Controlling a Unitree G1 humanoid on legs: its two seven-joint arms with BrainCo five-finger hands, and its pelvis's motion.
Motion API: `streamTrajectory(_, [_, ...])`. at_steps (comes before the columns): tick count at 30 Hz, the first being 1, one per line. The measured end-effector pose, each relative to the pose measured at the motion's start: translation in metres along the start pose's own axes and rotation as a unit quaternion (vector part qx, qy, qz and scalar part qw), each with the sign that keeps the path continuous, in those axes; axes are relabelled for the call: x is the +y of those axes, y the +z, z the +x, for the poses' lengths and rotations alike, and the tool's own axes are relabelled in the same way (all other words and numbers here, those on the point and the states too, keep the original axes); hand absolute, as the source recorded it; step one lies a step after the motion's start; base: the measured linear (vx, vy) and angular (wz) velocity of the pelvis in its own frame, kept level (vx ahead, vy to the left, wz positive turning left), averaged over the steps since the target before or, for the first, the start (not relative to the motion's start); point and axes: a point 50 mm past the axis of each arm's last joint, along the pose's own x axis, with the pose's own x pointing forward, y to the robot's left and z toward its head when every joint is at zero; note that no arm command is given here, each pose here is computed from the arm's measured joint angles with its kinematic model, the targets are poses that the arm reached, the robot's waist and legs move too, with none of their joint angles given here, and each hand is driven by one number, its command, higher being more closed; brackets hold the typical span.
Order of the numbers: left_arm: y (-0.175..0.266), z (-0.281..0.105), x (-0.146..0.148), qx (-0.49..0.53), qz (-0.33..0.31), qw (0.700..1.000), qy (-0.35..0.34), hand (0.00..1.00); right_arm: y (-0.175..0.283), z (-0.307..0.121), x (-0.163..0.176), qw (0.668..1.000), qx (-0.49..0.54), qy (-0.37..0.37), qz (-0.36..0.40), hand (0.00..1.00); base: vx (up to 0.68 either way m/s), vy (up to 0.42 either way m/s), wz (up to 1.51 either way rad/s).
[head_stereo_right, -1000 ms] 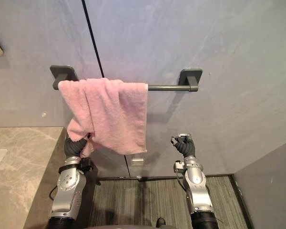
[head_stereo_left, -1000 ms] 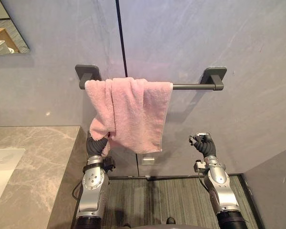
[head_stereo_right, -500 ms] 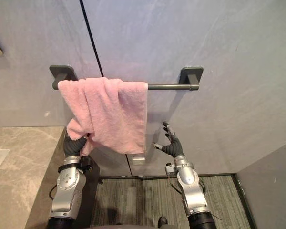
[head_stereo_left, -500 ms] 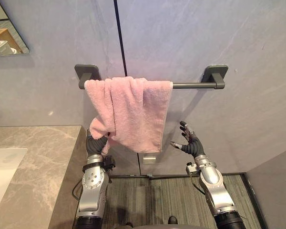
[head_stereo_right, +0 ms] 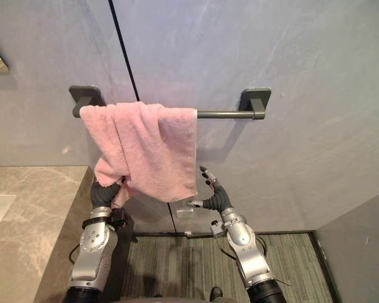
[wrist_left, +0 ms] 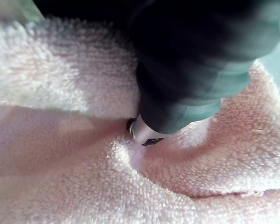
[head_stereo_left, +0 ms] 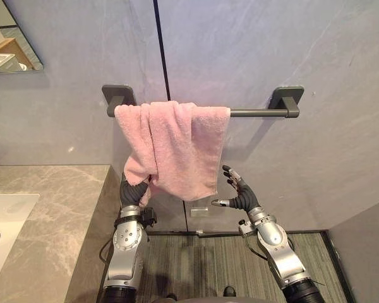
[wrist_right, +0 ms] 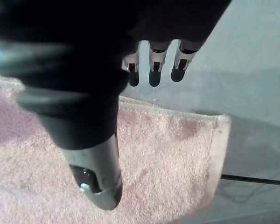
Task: Organize washtable
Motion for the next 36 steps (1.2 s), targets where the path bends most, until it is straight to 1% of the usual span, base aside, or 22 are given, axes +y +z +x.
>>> streamTrajectory(7, [0.000,0.000,-0.001,0.001,0.000,1.000,-0.006,1.00,0.000,0.009,0.002,1.000,0.005,0.009,-0.004,0.00,-0.02,-0.001,0.04])
streamTrajectory(14, [0.000,0.000,-0.001,0.001,0.000,1.000,-0.006,1.00,0.002,0.017,0.000,1.000,0.005,0.000,-0.003,0.00,-0.01,0.001,0.05])
streamTrajectory(27, [0.000,0.000,-0.002,0.001,0.000,1.000,-0.010,1.00,0.006,0.022,0.002,1.000,0.001,0.005,0.000,0.00,0.00,0.000,0.00])
streamTrajectory(34, [-0.001,-0.001,-0.007,0.002,-0.002,1.000,-0.020,1.00,0.007,0.023,0.010,1.000,-0.001,0.023,-0.004,0.00,0.00,0.000,0.00])
streamTrajectory(35, [-0.001,-0.001,-0.007,0.002,-0.002,1.000,-0.020,1.00,0.007,0.024,0.013,1.000,0.000,0.026,-0.005,1.00,0.00,0.000,0.00])
streamTrajectory(36, [-0.001,-0.001,-0.007,0.002,-0.002,1.000,-0.020,1.00,0.006,0.025,0.015,1.000,0.002,0.027,-0.004,1.00,0.00,0.000,0.00])
